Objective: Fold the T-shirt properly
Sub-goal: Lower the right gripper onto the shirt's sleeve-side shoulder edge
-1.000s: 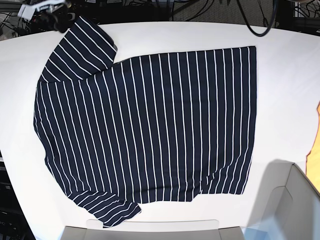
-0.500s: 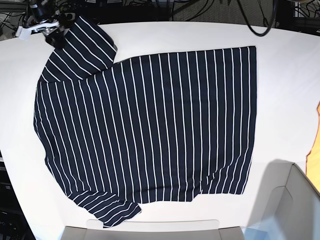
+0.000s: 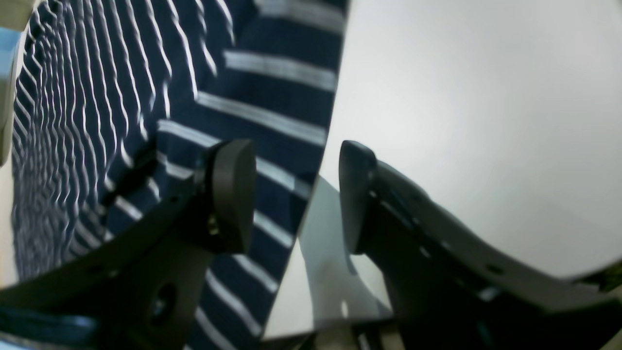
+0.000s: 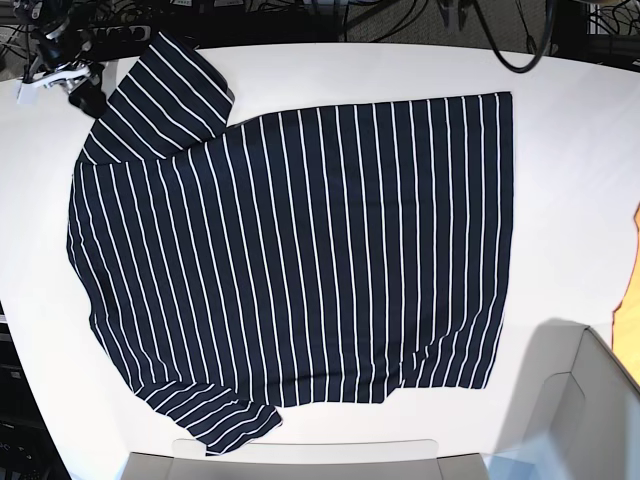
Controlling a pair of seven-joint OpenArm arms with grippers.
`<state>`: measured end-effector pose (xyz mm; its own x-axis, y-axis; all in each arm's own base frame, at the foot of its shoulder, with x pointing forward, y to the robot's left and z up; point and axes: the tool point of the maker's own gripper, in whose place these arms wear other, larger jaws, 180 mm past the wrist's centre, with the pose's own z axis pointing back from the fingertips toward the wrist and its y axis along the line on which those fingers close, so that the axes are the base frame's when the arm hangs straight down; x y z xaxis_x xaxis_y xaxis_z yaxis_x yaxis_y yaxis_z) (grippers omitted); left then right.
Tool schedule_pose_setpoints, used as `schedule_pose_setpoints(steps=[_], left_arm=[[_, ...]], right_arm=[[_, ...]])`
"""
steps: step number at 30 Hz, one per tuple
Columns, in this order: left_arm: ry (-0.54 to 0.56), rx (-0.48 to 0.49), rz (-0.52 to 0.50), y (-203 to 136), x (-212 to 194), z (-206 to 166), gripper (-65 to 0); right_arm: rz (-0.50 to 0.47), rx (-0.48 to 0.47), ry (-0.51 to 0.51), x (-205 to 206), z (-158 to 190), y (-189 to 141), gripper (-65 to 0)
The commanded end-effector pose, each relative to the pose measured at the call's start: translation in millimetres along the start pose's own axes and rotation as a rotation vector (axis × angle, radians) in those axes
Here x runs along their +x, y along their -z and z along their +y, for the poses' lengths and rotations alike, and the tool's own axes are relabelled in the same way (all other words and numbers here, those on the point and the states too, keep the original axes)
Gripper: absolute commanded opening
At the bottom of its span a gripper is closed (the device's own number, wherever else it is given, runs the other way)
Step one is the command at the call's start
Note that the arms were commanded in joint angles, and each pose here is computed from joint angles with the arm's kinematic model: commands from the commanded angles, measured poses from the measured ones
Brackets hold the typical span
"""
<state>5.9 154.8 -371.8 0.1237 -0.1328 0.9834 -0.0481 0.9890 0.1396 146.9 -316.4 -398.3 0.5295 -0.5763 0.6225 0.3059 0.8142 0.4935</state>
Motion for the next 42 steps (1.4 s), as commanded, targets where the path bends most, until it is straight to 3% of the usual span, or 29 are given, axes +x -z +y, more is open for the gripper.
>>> schedule_pose_setpoints(steps=[1,7,17,23,27,29,33,42], left_arm=[[0.001,0.002,-0.014,-5.2,7.1,0.9,-55.8],[0.001,0.007,-0.020,-1.8,9.5,1.7,-55.8],[0.003,0.008,-0.020,-1.8,9.5,2.8,-55.8],[0.001,0.014,-0.035,3.1,13.1,3.2,-54.7],[-0.095,0.101,-0.045,32.6,35.3,15.3,-45.9],[-0.157,0.137,0.018,41.5,40.7,24.5,-43.7],[-0.271,0.109,0.170,69.7,42.3,42.7,-43.8],[-0.633,0.116,0.472,116.1,-7.7,73.3,-43.8]], right_arm=[[0.000,0.010,-0.046,5.1,2.1,-1.6,-37.1],[0.123,0.031,-0.142,-28.8,14.5,12.1,-37.1],[0.307,0.061,-0.189,-91.2,24.6,5.9,-37.1],[0.307,0.063,-0.189,-91.9,26.1,5.9,-37.1],[0.303,0.061,-0.195,-89.5,25.3,5.9,-37.1],[0.306,0.060,-0.195,-90.5,24.8,5.0,-37.1],[0.309,0.057,-0.195,-91.5,24.0,4.1,-37.1],[0.357,0.013,-0.240,-97.8,14.8,4.0,-37.1]])
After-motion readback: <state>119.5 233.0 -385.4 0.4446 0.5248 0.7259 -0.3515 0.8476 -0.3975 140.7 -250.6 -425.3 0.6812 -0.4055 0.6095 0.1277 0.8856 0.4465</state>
